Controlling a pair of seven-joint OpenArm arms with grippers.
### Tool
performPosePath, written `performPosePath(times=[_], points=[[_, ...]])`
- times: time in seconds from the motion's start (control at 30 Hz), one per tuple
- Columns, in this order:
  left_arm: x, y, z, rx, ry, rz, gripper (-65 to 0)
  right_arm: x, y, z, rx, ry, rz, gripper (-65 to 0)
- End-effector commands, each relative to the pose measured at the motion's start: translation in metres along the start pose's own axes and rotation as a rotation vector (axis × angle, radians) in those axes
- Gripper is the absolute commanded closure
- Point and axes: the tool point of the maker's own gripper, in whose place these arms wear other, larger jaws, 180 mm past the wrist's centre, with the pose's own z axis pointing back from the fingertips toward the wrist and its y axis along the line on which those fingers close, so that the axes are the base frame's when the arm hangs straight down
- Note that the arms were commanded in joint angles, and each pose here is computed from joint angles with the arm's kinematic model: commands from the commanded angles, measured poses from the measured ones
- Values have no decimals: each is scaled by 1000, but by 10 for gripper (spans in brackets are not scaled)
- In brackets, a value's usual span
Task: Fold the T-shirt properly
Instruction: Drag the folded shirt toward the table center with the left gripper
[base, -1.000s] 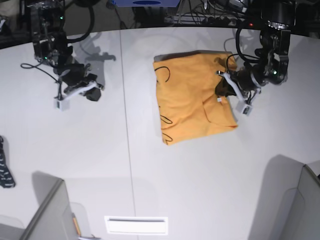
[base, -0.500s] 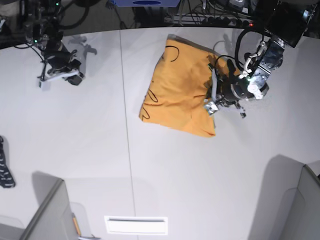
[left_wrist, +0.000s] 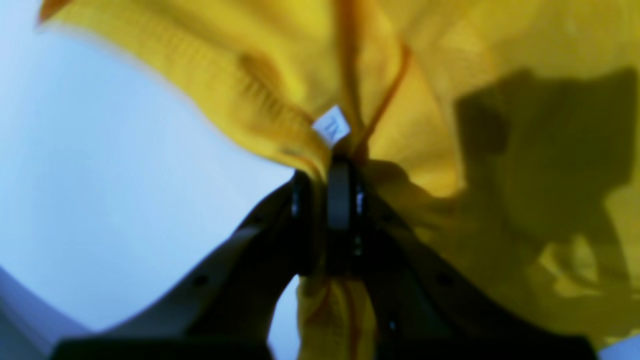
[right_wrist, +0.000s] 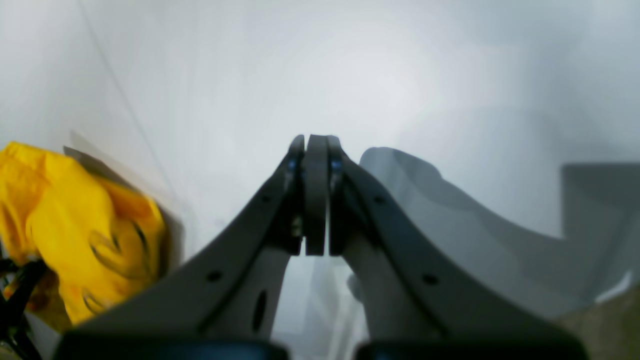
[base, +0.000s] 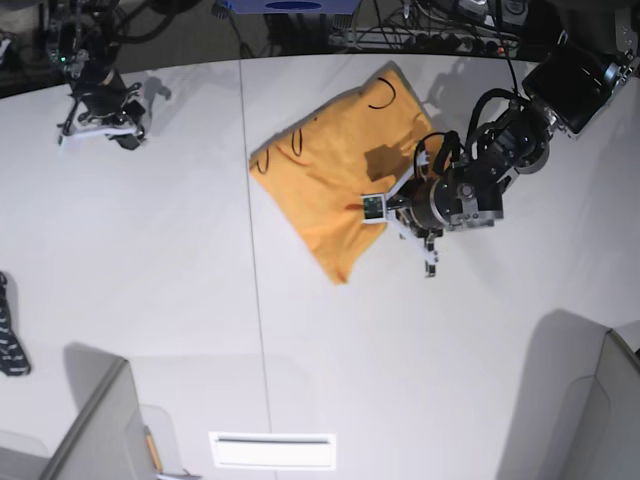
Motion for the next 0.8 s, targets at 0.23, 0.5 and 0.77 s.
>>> performPosePath(times=[0.23, 0.5, 0.77], points=[[38, 37, 4, 70, -98, -30, 0, 7, 4, 4, 17, -42, -29, 0], [62, 47, -1, 63, -118, -111, 0, 3, 0, 6, 7, -32, -29, 0], [95, 30, -19, 1, -196, -142, 0, -1, -4, 8, -2, -24, -30, 0]])
